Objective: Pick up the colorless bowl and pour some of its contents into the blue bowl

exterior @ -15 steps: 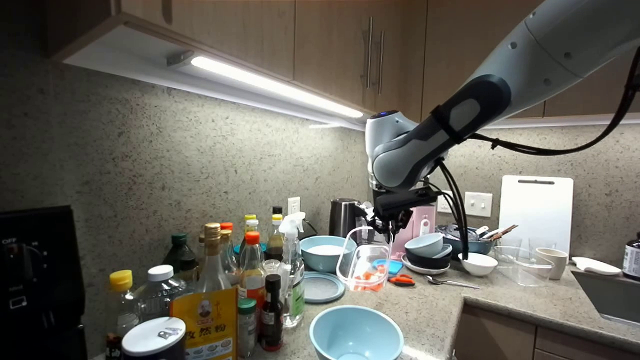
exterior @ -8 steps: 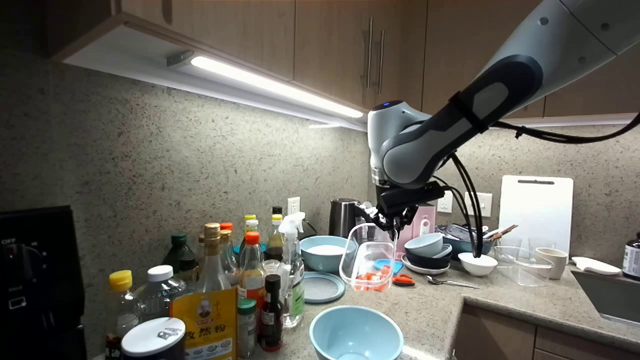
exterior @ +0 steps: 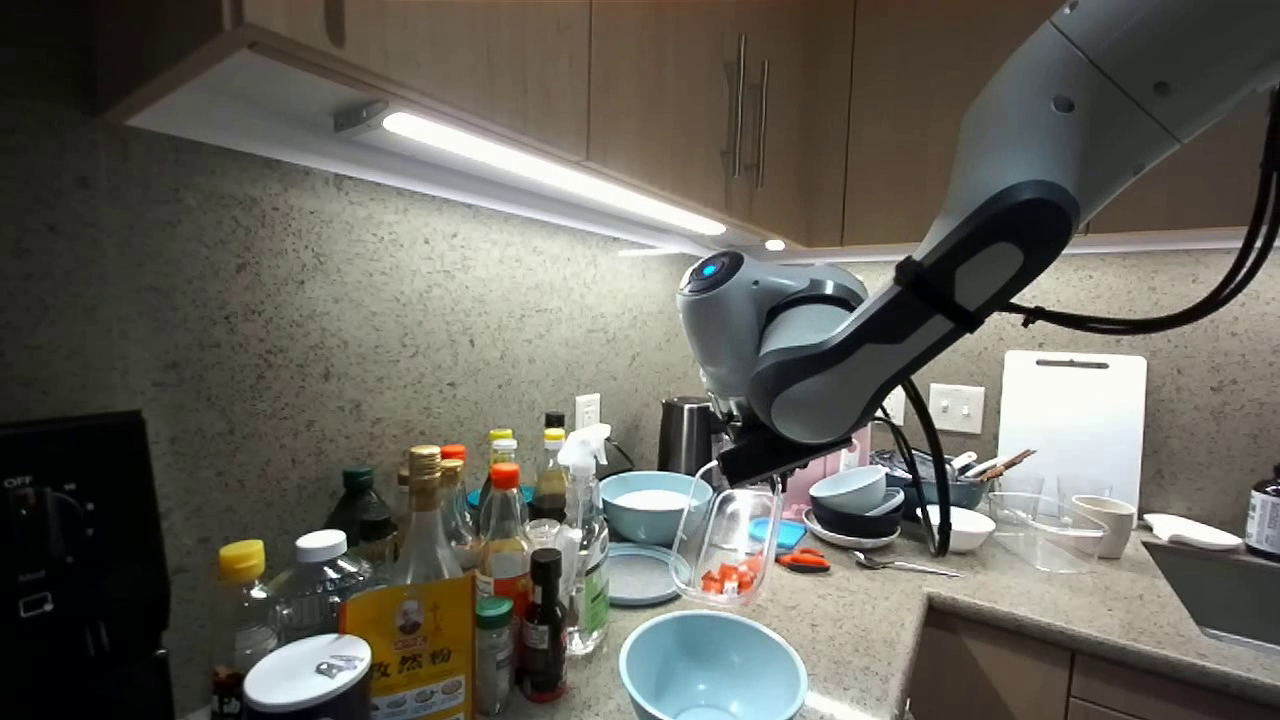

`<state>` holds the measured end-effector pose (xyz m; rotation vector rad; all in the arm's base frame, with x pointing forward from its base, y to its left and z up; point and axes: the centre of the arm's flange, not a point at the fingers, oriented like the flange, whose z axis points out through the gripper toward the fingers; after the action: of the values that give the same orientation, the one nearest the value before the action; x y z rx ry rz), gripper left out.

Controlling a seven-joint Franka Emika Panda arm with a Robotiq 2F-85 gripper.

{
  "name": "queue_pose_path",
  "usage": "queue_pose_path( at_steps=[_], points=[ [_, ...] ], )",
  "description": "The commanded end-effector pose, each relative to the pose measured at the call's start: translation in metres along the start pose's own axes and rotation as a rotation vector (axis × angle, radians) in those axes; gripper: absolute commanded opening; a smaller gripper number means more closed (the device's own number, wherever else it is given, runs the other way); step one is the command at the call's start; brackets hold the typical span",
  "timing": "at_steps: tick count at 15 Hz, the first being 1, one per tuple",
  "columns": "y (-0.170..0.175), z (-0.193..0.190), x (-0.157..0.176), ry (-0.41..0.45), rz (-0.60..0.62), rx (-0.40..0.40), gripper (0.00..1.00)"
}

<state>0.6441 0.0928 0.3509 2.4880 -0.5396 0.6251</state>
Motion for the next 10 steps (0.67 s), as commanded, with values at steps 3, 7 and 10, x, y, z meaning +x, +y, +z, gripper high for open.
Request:
queue_pose_path(
  at_steps=[3,7,10],
  points=[
    [-0.002,-0.017,-0.012,0.038,0.051,-0.072,0.02],
    [-0.008,-0.025,-0.019,-0.011,0.022,-0.072,0.02],
    [-0.005,-0.038,-0.032,-0.009,0.030,-0.142,0.02]
  ],
)
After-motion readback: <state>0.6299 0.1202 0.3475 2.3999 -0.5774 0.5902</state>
